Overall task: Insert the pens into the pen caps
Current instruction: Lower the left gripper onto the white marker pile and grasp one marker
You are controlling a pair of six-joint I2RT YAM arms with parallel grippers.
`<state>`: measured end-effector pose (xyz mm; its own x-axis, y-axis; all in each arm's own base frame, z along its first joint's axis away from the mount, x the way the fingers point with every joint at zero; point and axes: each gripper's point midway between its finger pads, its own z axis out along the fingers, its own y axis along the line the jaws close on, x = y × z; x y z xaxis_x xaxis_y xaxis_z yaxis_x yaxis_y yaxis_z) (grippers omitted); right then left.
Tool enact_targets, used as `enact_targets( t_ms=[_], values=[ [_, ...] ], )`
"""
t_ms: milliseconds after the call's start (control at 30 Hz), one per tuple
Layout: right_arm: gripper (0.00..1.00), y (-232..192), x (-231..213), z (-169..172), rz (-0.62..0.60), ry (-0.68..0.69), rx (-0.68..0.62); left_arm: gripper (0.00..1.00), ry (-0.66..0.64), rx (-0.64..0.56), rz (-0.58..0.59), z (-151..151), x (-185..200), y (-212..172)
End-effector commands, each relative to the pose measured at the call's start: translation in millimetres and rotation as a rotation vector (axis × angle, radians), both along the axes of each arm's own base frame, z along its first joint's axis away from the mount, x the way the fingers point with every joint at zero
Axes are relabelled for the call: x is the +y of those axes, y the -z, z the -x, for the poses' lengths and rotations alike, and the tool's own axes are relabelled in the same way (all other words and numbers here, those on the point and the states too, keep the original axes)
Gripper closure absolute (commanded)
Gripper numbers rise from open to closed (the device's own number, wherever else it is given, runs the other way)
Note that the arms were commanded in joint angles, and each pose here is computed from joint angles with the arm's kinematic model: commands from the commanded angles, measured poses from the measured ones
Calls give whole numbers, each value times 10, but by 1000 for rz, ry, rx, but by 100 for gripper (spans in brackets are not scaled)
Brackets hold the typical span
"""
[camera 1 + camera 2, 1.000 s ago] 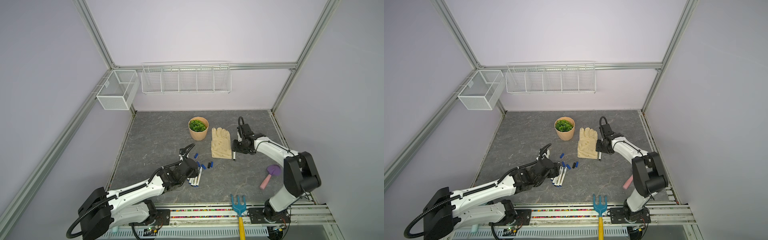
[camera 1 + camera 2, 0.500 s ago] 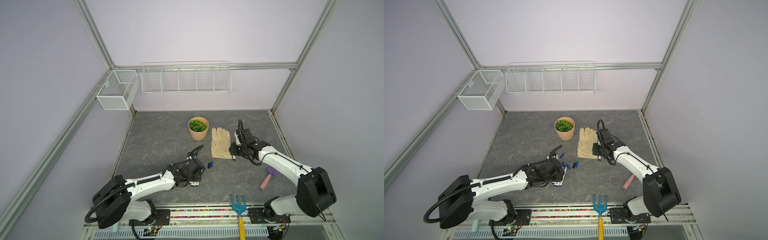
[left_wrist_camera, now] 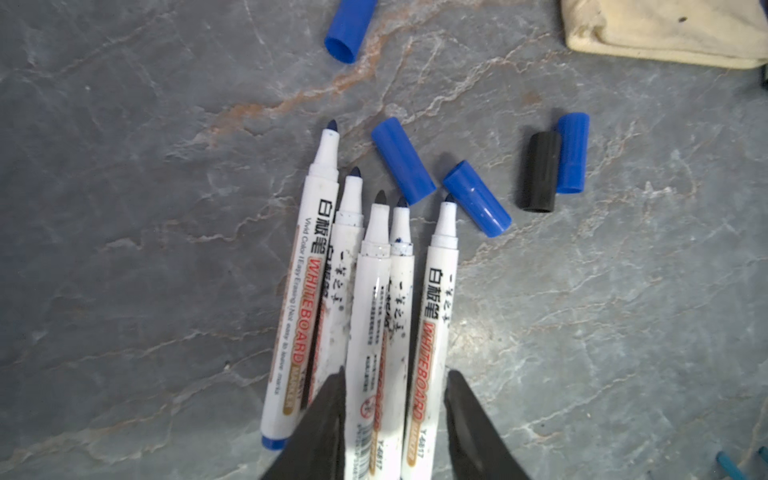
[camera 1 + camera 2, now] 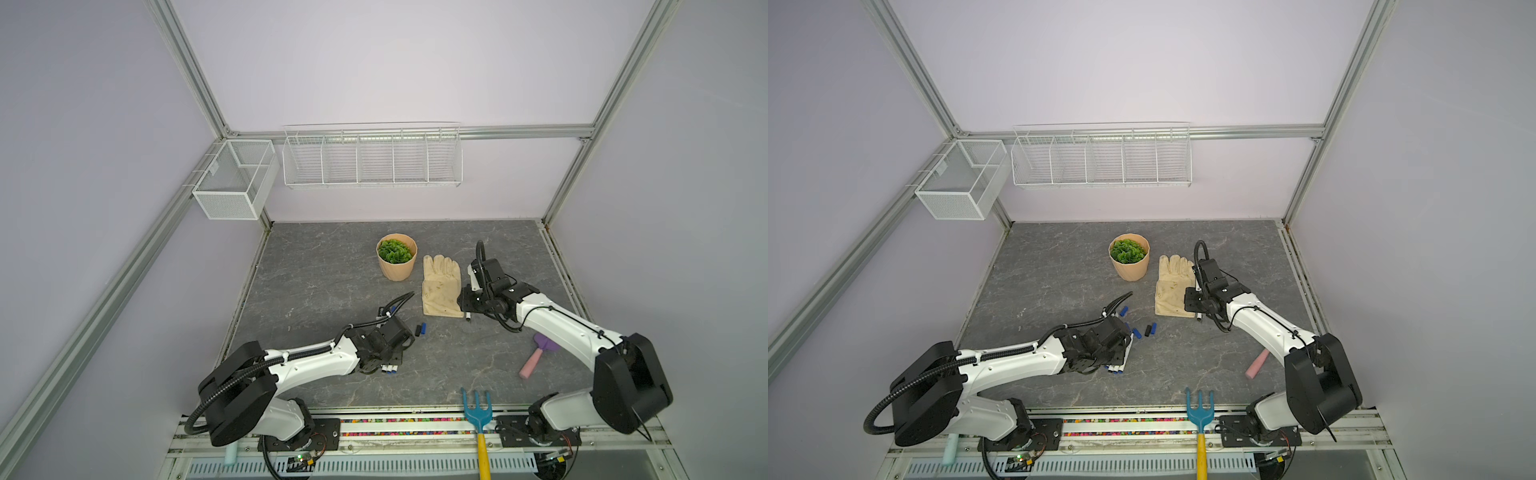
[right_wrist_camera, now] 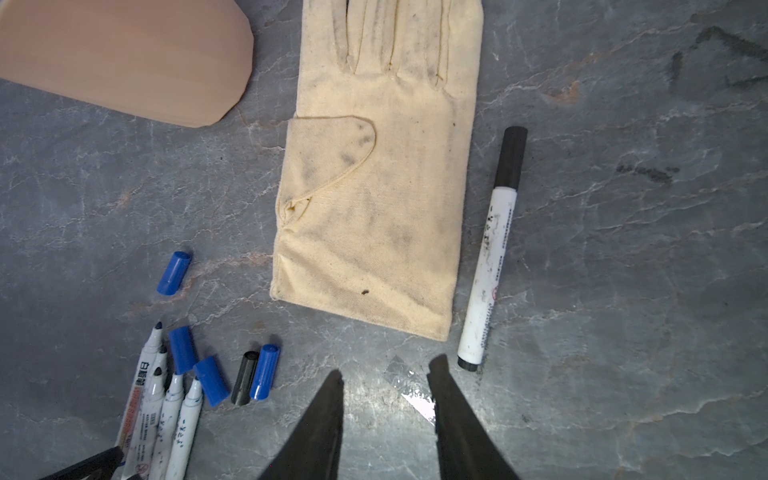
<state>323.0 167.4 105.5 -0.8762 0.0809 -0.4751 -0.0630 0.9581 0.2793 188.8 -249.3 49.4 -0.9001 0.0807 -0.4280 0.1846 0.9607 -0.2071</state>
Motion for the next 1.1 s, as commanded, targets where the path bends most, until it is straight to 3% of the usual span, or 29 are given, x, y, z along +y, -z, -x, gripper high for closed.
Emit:
enact_targets(
  t_ms=[0,67,600,1067],
  values=[
    [62,61,40,29,-10,-14,10,66,-14,8,-12,19,32,15],
    [62,67,41,25,-10,-13,11,71,-16,13,-21,17,34,39],
    [62,42,30,39,-10,-16,-1,82,-30,23,-96,-28,64,156],
    [62,-10,16,39,-18,-11,-21,84,-25,56,-149,-16,68,276]
  ],
)
